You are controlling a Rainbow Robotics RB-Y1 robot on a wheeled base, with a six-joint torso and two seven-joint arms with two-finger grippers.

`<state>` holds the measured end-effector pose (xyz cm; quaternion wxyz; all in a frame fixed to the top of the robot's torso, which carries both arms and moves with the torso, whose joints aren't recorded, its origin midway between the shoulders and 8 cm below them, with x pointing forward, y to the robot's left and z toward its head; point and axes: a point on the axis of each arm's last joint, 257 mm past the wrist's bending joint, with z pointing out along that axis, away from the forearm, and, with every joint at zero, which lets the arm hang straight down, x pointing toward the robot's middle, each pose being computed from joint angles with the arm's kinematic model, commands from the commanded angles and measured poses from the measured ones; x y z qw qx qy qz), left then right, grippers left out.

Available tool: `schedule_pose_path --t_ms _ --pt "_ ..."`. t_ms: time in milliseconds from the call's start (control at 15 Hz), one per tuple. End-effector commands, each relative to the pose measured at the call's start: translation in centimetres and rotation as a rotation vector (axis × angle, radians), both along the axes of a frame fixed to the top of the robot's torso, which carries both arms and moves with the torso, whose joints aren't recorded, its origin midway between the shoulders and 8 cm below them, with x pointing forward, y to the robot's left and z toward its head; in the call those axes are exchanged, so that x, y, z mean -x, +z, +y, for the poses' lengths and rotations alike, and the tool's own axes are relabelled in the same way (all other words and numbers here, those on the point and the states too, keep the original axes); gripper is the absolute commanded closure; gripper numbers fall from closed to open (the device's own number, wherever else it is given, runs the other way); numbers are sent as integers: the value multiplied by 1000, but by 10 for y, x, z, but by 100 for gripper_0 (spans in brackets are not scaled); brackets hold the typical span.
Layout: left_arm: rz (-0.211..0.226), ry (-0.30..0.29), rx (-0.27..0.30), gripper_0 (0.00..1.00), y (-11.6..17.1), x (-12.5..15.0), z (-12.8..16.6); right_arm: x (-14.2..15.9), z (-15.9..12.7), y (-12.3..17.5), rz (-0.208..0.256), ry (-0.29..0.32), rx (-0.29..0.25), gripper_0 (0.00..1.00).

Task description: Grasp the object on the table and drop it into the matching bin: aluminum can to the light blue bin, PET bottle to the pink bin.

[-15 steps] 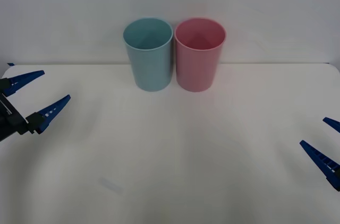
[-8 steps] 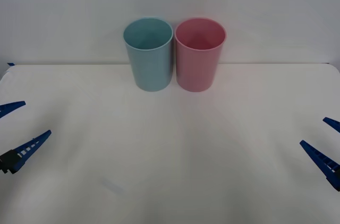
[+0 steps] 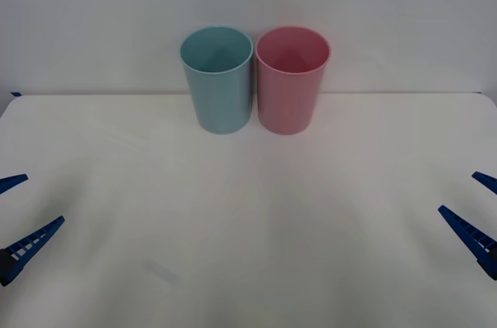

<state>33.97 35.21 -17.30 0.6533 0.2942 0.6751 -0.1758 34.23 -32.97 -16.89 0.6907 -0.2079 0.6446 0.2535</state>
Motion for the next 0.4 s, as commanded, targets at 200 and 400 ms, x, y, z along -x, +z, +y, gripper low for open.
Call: schedule_pose_path --t_ms 200,400 --pt "25 16 14 0 -8 -1 0 0 0 0 0 0 0 0" --pt "25 16 14 0 -8 -1 0 0 0 0 0 0 0 0"
